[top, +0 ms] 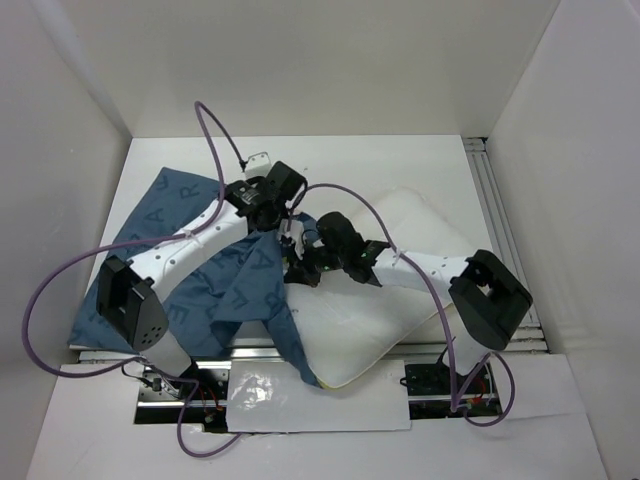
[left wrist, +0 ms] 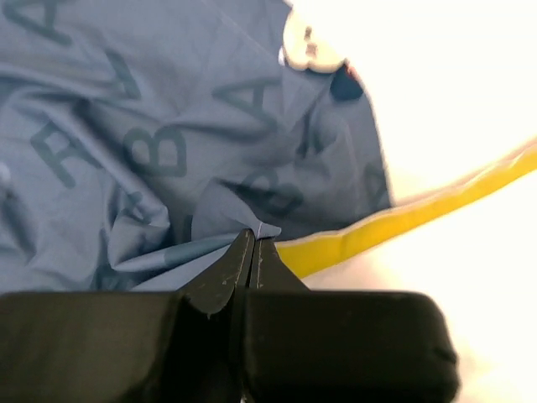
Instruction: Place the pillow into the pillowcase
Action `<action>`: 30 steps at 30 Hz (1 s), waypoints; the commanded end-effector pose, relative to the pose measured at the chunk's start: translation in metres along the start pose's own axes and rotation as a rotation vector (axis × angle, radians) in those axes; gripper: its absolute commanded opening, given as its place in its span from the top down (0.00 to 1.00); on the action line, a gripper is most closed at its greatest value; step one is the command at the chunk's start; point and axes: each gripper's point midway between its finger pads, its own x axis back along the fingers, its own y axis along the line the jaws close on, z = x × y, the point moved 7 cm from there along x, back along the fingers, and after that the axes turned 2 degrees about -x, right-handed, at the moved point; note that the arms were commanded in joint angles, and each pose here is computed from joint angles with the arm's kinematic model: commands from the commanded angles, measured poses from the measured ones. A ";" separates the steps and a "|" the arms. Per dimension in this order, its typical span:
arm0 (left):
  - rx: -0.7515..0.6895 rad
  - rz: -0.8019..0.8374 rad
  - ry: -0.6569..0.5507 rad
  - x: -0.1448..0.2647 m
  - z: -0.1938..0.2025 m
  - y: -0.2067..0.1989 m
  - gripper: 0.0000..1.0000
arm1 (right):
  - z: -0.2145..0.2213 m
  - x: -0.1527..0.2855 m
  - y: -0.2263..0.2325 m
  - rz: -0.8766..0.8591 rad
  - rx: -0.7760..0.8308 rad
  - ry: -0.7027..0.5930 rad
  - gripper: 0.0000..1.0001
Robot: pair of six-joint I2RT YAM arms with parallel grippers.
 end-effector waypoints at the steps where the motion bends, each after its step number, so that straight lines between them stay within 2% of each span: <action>1: -0.009 0.054 0.024 0.038 0.020 0.019 1.00 | -0.061 0.039 -0.080 0.466 -0.262 -0.413 1.00; 4: -0.047 0.135 0.066 0.052 0.038 0.024 1.00 | -0.074 0.058 -0.124 0.596 -0.398 -0.550 1.00; 7: -0.112 0.251 0.100 0.055 0.053 0.014 1.00 | -0.089 0.068 -0.157 0.604 -0.455 -0.687 1.00; 10: -0.147 0.265 0.115 0.057 0.061 0.012 1.00 | -0.107 0.082 -0.190 0.691 -0.472 -0.773 1.00; 14: -0.190 0.272 0.124 0.058 0.069 0.012 1.00 | -0.100 0.082 -0.242 0.734 -0.518 -0.753 1.00; 15: -0.196 0.295 0.122 0.058 0.068 0.009 1.00 | -0.096 0.078 -0.246 0.744 -0.562 -0.741 1.00; 18: -0.207 0.306 0.130 0.055 0.071 0.006 1.00 | -0.085 0.083 -0.255 0.813 -0.645 -0.820 1.00; 22: -0.230 0.264 0.151 0.034 0.074 -0.001 1.00 | -0.083 0.076 -0.252 0.736 -0.720 -0.879 1.00; 25: -0.167 0.221 0.163 0.017 0.061 -0.001 1.00 | -0.079 0.056 -0.242 0.714 -0.790 -0.851 1.00; 27: -0.087 0.184 0.187 -0.001 0.046 0.000 1.00 | -0.094 0.055 -0.230 0.723 -0.839 -0.888 1.00; 30: 0.003 0.165 0.157 -0.011 0.025 -0.002 1.00 | -0.082 0.055 -0.227 0.800 -1.004 -0.862 1.00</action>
